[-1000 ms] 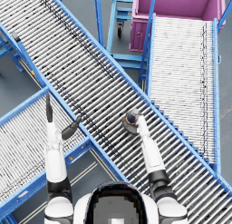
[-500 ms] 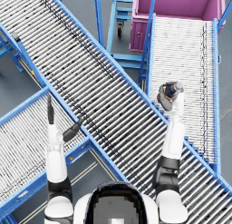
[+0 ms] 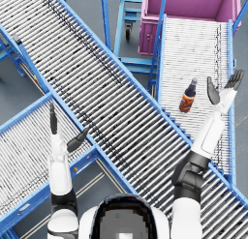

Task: Pick up the oil and place it on the left assembly line, put the cola on the right, and keep Sprite still

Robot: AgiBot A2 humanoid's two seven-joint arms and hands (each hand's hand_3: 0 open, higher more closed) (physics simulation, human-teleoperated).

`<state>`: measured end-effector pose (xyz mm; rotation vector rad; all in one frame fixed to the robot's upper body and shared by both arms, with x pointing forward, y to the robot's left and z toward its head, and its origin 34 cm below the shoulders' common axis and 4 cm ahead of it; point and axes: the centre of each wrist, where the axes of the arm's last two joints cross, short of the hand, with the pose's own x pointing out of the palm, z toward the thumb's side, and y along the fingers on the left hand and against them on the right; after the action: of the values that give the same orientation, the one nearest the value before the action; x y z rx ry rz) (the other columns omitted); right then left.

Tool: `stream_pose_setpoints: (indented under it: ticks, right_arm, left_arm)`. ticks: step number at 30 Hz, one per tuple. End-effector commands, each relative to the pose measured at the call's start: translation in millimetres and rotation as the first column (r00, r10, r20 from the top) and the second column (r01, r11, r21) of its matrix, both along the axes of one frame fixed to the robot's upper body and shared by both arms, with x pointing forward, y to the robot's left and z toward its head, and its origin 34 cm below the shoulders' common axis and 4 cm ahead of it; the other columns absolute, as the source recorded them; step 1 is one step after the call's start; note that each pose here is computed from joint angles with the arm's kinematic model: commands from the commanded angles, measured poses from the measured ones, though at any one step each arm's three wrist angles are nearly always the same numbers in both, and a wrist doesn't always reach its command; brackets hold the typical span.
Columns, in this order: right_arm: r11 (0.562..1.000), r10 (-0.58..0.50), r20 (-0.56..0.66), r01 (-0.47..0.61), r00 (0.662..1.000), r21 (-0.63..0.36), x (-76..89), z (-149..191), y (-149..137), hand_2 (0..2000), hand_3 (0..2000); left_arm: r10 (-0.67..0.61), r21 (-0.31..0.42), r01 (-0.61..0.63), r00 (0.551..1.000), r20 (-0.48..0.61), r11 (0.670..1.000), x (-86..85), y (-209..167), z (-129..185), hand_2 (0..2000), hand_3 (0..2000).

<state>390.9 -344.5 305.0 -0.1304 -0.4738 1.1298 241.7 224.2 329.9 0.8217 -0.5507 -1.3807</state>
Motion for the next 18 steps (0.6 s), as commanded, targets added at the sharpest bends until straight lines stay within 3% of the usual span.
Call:
stream_pose_setpoints:
  ticks: [1, 6, 18]
  right_arm:
    - [0.989, 0.013, 0.179, 0.014, 0.984, -0.149, -36.2, 28.9, 26.9, 0, 0]
    - [0.969, 0.075, 0.275, -0.005, 0.959, -0.246, -70.9, 31.0, 61.7, 0, 0]
    - [0.957, 0.141, 0.225, -0.074, 0.964, -0.281, -101.7, -9.8, 91.9, 0, 0]
  left_arm:
    - [0.0, 0.002, 0.0, 1.0, 0.021, 1.0, 1.5, 0.2, 6.8, 0, 0]
    - [-0.003, 0.0, 0.003, 1.0, 0.01, 1.0, -0.4, -0.8, 2.5, 0, 0]
    - [-0.005, 0.001, 0.005, 0.999, 0.037, 1.0, 9.5, -0.9, 16.0, 0, 0]
